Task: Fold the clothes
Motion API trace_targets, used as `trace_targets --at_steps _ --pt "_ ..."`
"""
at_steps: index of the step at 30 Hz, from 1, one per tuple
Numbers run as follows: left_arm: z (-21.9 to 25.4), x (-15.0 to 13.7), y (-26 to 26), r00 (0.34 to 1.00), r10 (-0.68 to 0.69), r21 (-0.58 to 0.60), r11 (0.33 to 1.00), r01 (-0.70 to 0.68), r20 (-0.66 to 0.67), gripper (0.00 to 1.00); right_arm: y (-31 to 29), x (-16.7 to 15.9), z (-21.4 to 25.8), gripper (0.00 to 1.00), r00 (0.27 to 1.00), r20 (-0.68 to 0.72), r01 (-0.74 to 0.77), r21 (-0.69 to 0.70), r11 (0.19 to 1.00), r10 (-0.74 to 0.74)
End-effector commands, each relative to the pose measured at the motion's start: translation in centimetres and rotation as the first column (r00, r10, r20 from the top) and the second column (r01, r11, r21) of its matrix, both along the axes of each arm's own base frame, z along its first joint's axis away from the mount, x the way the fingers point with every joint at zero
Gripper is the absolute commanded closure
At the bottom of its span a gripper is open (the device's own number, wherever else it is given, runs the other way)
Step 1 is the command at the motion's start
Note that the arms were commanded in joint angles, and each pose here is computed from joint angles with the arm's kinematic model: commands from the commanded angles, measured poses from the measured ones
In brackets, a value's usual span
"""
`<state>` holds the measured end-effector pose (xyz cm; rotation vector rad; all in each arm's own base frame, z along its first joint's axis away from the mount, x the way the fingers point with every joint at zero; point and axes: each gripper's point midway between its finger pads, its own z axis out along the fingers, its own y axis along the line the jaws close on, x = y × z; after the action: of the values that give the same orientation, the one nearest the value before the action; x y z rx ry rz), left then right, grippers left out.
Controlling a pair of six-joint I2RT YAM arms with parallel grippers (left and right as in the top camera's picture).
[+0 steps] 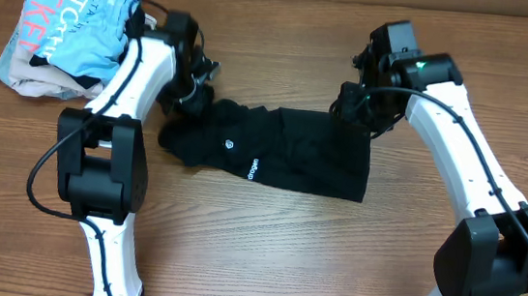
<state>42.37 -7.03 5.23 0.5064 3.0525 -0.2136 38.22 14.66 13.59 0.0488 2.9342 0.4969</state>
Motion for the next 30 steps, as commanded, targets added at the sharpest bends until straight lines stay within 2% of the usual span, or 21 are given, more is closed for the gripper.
trace_targets --at_steps 1,10,13,17,21,23,28,30 --pt "5.0 2.5 0.4 0.995 0.039 -0.004 0.999 -0.039 0.089 0.96 0.3 -0.9 -2.0 0.73 0.995 -0.058 0.082 0.021 0.996 -0.081" --pt "12.7 1.8 -1.8 0.99 -0.008 -0.012 1.0 0.01 0.14 0.96 1.5 -2.0 -6.3 0.86 0.989 -0.112 0.113 0.106 0.988 -0.101" --pt "13.8 1.3 -5.1 0.984 -0.067 -0.043 0.996 0.075 0.163 0.96 1.4 -1.8 -6.3 0.96 0.989 -0.106 0.115 0.109 0.987 -0.104" --pt "14.0 0.3 -10.0 0.978 -0.12 -0.105 0.985 0.139 0.169 0.96 1.0 -1.0 -4.7 0.96 0.99 -0.093 0.122 0.145 0.982 -0.11" --pt "13.8 -0.5 -14.5 0.97 -0.154 -0.123 0.976 0.179 0.188 0.96 -1.0 0.4 0.6 0.96 0.993 -0.008 0.118 0.191 0.974 -0.119" --pt "13.4 -0.9 -16.6 0.967 -0.17 -0.131 0.972 0.197 0.192 0.96 -2.7 0.8 4.3 0.93 0.989 0.059 0.122 0.199 0.972 -0.136" --pt "11.5 -2.6 -21.0 0.96 -0.227 -0.135 0.959 0.25 0.163 0.96 -6.8 0.4 12.2 0.71 0.957 0.215 0.148 0.208 0.967 -0.193" --pt "10.1 -3.3 -22.5 0.958 -0.25 -0.13 0.955 0.268 0.138 0.93 -8.4 -0.1 14.3 0.67 0.94 0.261 0.167 0.208 0.964 -0.22"
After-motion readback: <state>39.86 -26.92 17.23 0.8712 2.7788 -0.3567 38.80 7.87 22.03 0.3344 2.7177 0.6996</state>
